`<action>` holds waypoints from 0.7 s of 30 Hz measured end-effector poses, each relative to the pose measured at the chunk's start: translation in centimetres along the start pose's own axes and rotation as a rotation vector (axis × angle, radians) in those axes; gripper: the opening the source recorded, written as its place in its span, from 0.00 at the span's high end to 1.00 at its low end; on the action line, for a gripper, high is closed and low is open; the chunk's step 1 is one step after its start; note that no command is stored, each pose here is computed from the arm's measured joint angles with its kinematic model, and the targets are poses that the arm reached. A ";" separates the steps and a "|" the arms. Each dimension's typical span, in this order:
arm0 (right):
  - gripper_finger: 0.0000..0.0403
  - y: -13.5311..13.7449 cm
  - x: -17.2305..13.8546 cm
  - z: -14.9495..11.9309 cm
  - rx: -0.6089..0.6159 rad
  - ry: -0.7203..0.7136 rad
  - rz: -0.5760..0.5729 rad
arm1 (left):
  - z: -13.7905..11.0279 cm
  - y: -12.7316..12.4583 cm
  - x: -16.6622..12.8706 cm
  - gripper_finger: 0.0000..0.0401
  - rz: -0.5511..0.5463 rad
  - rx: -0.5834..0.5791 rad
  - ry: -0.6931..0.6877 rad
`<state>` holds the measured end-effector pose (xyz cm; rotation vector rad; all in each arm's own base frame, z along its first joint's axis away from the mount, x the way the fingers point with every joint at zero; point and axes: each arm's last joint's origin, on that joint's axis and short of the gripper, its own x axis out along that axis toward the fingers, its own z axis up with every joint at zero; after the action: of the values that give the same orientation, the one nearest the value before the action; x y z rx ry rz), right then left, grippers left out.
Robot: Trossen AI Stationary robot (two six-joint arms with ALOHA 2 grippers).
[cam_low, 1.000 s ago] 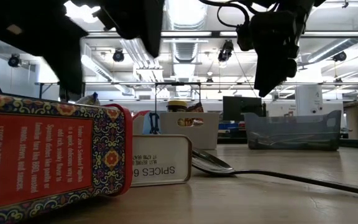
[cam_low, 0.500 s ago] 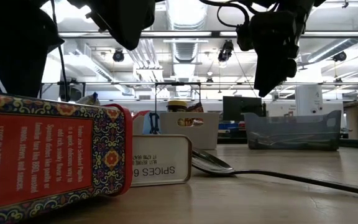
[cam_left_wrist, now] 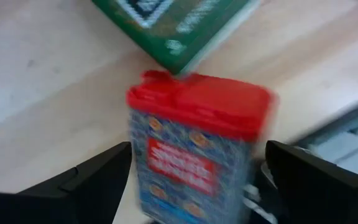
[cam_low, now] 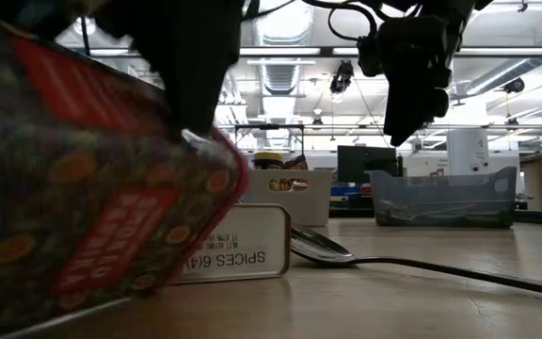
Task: Pick & Place Food Item
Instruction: Put the red seasoning can into the right gray bin
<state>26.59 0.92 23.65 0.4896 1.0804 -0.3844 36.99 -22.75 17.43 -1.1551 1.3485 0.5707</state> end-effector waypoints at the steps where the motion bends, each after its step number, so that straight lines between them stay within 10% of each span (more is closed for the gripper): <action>1: 0.50 0.0 0.0 0.0 0.000 -0.004 0.003 | 0.1 0.2 0.2 0.07 0.013 0.007 -0.001; 21: 0.50 0.1 0.0 0.2 0.002 -0.016 0.012 | 0.2 0.7 1.3 0.07 0.065 -0.042 0.010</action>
<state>26.77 0.93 23.74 0.4935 1.0608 -0.3779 36.75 -22.69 15.95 -1.1527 1.3924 0.6436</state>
